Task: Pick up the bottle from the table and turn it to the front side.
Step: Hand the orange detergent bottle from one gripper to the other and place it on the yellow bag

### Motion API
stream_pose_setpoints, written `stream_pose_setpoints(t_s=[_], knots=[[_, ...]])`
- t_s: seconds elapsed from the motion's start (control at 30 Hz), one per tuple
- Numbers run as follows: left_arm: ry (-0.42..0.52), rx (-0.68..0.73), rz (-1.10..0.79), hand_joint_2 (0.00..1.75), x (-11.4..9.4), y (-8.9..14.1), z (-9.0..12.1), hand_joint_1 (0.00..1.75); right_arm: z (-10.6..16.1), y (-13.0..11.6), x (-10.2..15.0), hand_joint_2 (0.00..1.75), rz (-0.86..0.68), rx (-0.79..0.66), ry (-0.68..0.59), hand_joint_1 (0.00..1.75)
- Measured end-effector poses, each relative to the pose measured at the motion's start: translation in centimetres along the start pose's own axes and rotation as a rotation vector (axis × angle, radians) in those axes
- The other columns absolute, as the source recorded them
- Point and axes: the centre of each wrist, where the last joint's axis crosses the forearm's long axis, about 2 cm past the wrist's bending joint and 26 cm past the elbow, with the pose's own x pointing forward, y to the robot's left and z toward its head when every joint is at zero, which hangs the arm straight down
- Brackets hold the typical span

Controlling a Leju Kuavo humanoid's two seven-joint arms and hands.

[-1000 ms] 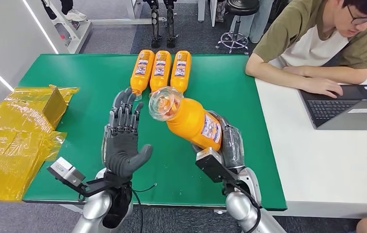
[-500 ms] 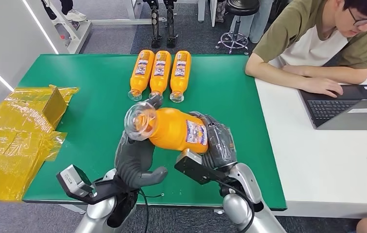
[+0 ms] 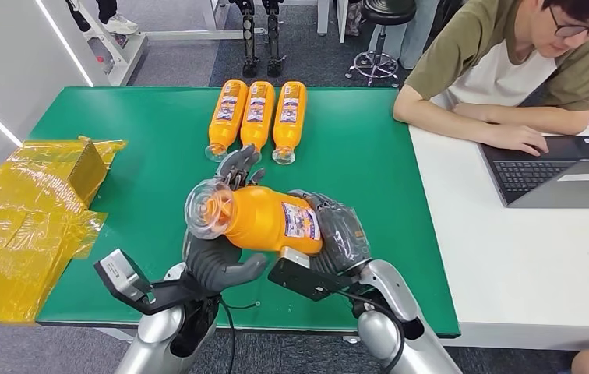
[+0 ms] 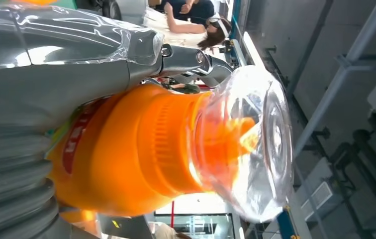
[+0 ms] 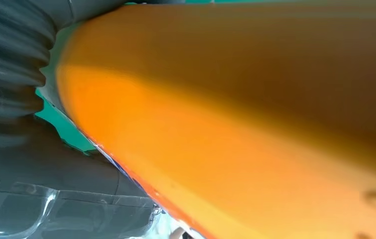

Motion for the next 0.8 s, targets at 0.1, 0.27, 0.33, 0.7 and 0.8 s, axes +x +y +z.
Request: stream_pose_setpoints(t_s=[0.1, 0.27, 0.33, 0.7, 0.8], knots=[[0.015, 0.027, -0.037, 1.75, -0.15, 0.19, 0.11, 0.00, 0.13, 0.29, 0.04, 1.75, 0.006, 0.043, -0.011, 1.75], [0.027, 0.046, -0.066, 1.75, -0.30, 0.28, 0.21, 0.00, 0.24, 0.44, -0.03, 1.75, 0.011, 0.063, -0.014, 1.75], [0.028, 0.046, -0.067, 1.75, -0.32, 0.28, 0.22, 0.00, 0.26, 0.45, -0.04, 1.75, 0.013, 0.064, -0.014, 1.75], [0.037, 0.070, -0.115, 1.75, -0.43, 0.38, 0.32, 0.00, 0.37, 0.52, -0.23, 1.75, 0.022, 0.091, -0.009, 1.75], [0.040, 0.107, -0.216, 1.75, -0.43, 0.54, 0.36, 0.00, 0.53, 0.62, -0.58, 1.75, 0.034, 0.124, -0.001, 1.75]])
